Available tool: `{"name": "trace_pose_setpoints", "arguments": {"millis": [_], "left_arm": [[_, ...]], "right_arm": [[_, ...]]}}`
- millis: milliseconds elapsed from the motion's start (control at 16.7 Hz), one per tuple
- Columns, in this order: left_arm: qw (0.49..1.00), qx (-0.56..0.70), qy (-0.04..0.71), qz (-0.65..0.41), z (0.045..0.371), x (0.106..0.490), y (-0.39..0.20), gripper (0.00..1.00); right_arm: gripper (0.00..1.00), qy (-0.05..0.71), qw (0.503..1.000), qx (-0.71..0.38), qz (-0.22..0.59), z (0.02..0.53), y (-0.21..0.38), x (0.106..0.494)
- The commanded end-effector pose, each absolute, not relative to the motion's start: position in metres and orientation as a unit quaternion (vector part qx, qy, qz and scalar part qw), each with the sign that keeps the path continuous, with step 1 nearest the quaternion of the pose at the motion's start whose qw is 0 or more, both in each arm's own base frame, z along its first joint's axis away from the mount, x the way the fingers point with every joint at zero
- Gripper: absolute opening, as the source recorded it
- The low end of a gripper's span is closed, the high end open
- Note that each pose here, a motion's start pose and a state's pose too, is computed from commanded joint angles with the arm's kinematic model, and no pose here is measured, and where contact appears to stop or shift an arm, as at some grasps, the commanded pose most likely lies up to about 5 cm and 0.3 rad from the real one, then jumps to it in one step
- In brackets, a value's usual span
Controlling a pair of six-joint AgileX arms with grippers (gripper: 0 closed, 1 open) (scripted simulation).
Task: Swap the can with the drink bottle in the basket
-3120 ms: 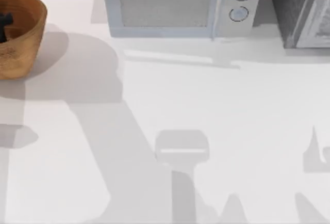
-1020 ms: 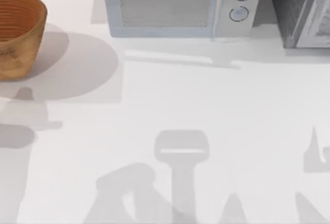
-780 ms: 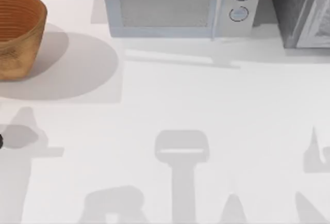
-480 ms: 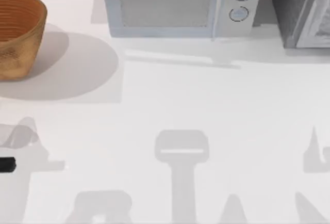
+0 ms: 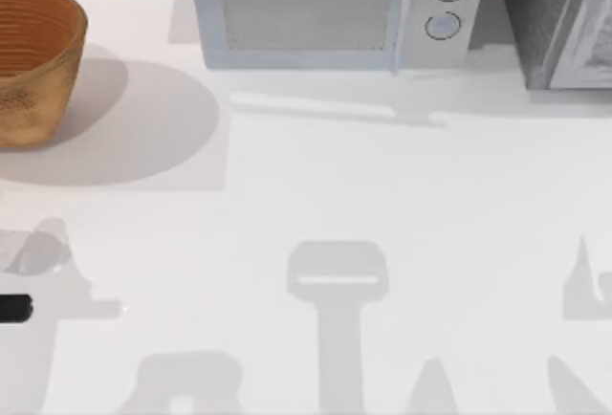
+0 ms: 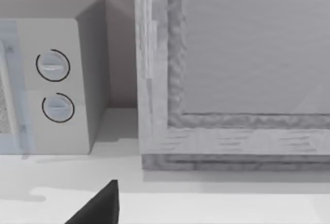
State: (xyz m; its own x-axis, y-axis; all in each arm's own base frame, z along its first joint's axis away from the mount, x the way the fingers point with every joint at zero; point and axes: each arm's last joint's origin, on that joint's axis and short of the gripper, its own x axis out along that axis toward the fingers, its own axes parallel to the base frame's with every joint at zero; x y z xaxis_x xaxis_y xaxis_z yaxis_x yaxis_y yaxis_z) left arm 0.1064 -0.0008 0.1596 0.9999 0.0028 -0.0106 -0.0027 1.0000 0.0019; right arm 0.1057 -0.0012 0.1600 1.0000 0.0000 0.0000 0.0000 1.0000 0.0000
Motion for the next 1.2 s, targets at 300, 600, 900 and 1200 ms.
{"name": "trace_pose_setpoints", "arguments": {"millis": [300, 600, 900, 1200], "left_arm": [[0.999, -0.001, 0.033, -0.023, 0.169, 0.116, -0.003, 0.00], [0.993, -0.001, 0.040, -0.111, 0.199, 0.145, -0.013, 0.00], [0.969, -0.001, 0.029, -0.246, 0.228, 0.203, -0.037, 0.00], [0.917, 0.001, 0.012, -0.398, 0.221, 0.280, -0.077, 0.00]], "right_arm": [[1.00, 0.000, 1.000, 0.000, 0.000, 0.160, -0.001, 0.106], [1.00, 0.000, 1.000, 0.000, 0.000, 0.160, -0.001, 0.106], [1.00, 0.000, 1.000, 0.000, 0.000, 0.160, -0.001, 0.106], [1.00, 0.000, 1.000, 0.000, 0.000, 0.160, -0.001, 0.106]]}}
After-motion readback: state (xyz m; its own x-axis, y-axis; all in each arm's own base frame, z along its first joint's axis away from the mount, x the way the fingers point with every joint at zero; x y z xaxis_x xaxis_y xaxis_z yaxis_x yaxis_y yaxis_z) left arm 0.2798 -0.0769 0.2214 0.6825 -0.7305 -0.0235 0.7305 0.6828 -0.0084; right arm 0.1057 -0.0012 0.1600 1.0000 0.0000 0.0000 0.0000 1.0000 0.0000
